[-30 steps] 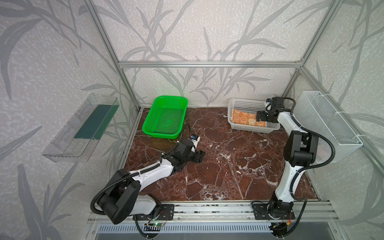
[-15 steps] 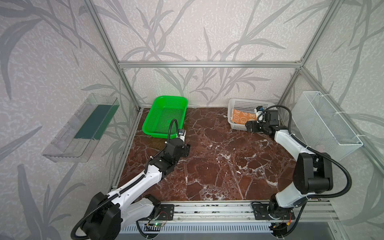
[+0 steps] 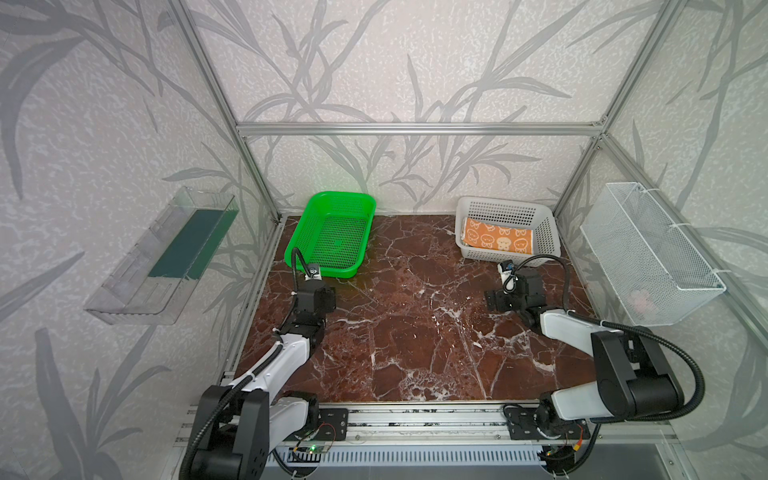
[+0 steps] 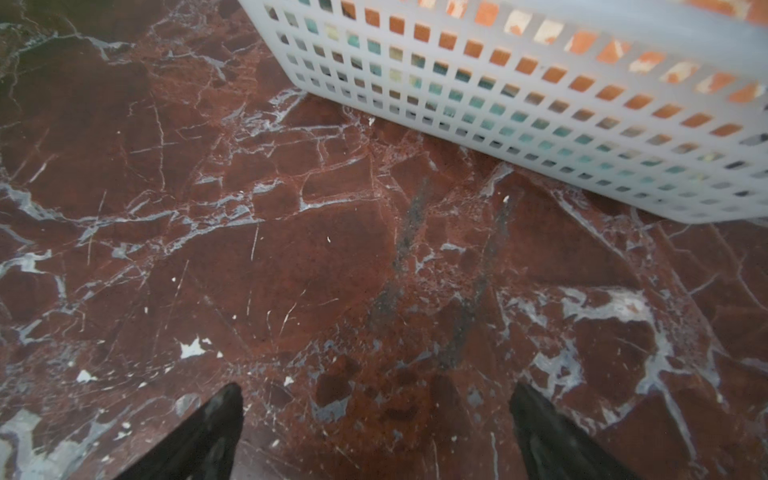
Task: Fold and stack the towels
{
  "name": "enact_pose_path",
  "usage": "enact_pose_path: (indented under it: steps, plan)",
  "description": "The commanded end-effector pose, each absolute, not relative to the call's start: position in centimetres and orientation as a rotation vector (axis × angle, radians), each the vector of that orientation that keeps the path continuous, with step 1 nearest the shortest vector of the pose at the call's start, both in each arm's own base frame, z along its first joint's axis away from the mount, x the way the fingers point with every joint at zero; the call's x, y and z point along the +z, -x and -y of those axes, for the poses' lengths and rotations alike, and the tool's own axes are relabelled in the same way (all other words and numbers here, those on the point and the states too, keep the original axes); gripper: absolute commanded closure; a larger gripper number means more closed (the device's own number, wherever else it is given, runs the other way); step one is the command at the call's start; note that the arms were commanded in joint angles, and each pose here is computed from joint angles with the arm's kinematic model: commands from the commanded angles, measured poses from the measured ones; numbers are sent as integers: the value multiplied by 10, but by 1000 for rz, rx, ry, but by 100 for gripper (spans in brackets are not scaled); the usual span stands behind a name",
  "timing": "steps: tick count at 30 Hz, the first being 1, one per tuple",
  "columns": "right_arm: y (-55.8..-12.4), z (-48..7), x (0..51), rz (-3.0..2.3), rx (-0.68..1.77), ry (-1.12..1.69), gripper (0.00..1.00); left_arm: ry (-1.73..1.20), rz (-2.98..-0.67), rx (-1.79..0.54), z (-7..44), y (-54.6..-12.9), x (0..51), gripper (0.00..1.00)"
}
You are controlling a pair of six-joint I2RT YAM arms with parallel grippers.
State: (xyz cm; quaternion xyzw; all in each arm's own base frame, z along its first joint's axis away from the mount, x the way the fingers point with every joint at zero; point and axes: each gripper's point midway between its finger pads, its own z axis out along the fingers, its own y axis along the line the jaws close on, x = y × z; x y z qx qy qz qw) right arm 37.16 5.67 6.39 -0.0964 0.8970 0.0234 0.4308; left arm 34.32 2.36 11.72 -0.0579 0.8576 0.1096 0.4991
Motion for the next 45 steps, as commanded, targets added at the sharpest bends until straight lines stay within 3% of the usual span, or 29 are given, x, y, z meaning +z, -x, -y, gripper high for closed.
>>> enact_pose_path:
  steps: [1,8,18,26,32,34,35,36,45]
  plan:
    - [-394,-66,100,-2019,64,276,1,118,-1976,195,-18,-358,132,29]
    - [-392,-75,105,-1929,60,382,1,96,-1912,140,-15,-369,134,28]
    - [-397,-34,91,-1912,-65,128,1,94,-1872,145,-19,-374,123,28]
    - [-398,-30,93,-1882,-75,103,1,112,-1894,149,-29,-400,101,29]
    - [-398,-32,94,-1873,-70,120,1,193,-1897,148,-42,-394,93,29]
    - [-397,-37,94,-1864,-75,145,1,183,-1889,147,-41,-395,95,23]
    - [-395,-41,95,-1851,-83,165,1,176,-1879,152,-41,-395,95,5]
    - [-393,-42,97,-1833,-98,170,1,180,-1894,149,-41,-395,93,1]
    - [-394,-40,95,-1848,-106,158,1,177,-1885,149,-41,-395,95,1]
